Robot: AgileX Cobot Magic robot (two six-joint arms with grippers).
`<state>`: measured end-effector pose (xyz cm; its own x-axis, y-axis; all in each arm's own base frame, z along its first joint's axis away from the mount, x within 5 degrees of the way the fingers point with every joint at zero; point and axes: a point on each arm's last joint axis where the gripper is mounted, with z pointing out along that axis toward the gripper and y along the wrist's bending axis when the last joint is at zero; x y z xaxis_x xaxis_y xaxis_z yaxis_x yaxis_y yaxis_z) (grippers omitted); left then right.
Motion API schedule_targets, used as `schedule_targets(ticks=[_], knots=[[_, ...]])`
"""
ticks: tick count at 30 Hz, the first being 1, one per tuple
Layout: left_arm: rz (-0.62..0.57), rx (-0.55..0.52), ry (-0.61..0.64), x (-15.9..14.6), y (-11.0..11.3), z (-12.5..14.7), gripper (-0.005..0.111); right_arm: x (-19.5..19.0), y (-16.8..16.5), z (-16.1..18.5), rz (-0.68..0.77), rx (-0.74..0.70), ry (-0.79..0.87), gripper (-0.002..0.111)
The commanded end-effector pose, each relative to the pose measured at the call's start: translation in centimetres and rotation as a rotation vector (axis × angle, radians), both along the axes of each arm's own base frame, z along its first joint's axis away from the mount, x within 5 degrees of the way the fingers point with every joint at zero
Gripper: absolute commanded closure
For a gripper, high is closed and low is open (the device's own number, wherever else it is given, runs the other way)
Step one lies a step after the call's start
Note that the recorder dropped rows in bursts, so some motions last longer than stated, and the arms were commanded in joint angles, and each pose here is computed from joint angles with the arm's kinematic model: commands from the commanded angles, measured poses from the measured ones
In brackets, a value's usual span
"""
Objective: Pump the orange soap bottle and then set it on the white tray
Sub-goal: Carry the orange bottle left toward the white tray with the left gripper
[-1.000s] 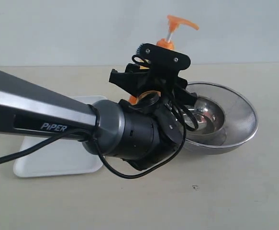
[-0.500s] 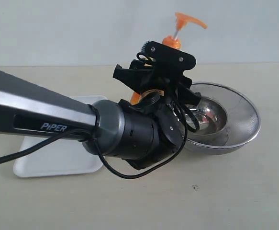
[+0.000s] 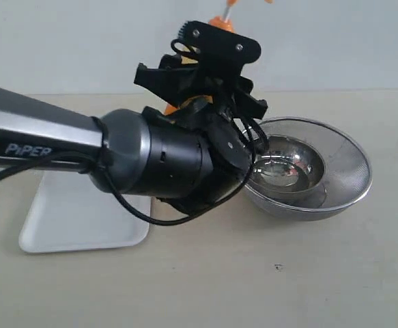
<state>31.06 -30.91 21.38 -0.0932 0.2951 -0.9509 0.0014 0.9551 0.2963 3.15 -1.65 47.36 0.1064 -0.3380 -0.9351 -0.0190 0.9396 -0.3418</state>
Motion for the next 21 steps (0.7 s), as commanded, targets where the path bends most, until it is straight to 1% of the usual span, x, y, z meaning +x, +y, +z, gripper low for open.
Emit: schedule_targets(ticks=[1, 5, 10, 14, 18, 21], knots=[[0.023, -0.023, -0.043, 0.2, 1.7, 4.8, 0.102, -0.2, -0.1, 0.0, -0.002, -0.003, -0.011, 0.108], [-0.076, -0.057, -0.009, 0.2, 2.4, 7.4, 0.102, -0.2, -0.1, 0.0, -0.002, -0.003, -0.011, 0.108], [-0.164, -0.042, 0.015, 0.5, 4.2, 10.0, 0.102, -0.2, -0.1, 0.0, -0.002, -0.003, -0.011, 0.108], [-0.22, -0.053, 0.057, 0.8, 6.4, 10.6, 0.102, -0.2, -0.1, 0.1, 0.002, -0.003, -0.02, 0.108], [-0.319, -0.02, 0.12, 0.8, 9.4, 10.4, 0.102, -0.2, -0.1, 0.1, 0.003, -0.003, -0.023, 0.108], [-0.362, 0.008, 0.143, 0.5, 11.5, 10.5, 0.102, -0.2, -0.1, 0.1, 0.003, -0.003, -0.023, 0.108]])
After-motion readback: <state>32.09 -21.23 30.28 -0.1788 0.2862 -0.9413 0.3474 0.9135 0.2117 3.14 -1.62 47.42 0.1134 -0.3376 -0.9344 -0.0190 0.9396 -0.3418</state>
